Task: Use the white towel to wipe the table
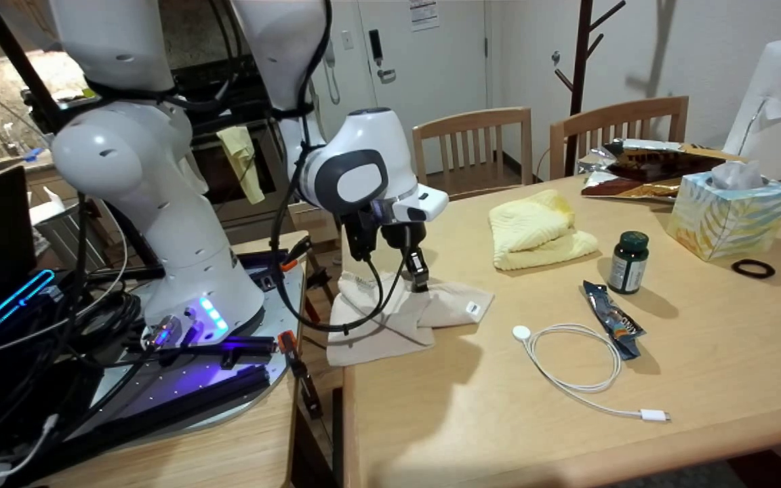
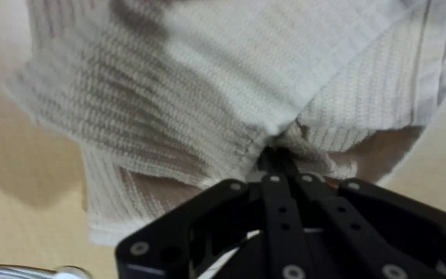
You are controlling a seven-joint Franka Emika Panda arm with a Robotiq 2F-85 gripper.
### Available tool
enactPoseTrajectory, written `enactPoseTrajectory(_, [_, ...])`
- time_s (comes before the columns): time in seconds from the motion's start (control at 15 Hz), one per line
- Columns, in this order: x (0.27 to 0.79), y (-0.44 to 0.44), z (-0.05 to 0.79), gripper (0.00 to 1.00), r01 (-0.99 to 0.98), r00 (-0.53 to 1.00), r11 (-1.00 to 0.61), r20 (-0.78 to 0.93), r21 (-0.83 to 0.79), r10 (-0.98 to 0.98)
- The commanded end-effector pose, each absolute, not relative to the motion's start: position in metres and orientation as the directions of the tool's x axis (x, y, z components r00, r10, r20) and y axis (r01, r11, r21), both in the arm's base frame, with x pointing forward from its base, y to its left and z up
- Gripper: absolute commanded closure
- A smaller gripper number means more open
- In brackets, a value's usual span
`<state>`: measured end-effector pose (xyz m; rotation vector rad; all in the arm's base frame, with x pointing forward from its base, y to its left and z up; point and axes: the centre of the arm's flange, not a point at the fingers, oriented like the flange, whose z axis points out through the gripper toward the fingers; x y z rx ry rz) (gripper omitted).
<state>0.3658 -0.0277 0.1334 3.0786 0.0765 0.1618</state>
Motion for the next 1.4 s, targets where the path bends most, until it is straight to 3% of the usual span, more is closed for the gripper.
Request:
enactPoseTrajectory(0.0, [0.397,0.027,0.151,1.0,0.053,0.995,-0.999,0.09,-0.005,0.053])
enactPoseTrajectory(0.47, [0.433,0.109,0.164,1.0,0.041,0.998,-0.997,0.056,-0.069,0.037])
enactPoseTrajectory(1.33, [0.438,0.074,0.141,1.0,-0.014,0.999,-0.999,-0.051,-0.041,-0.011])
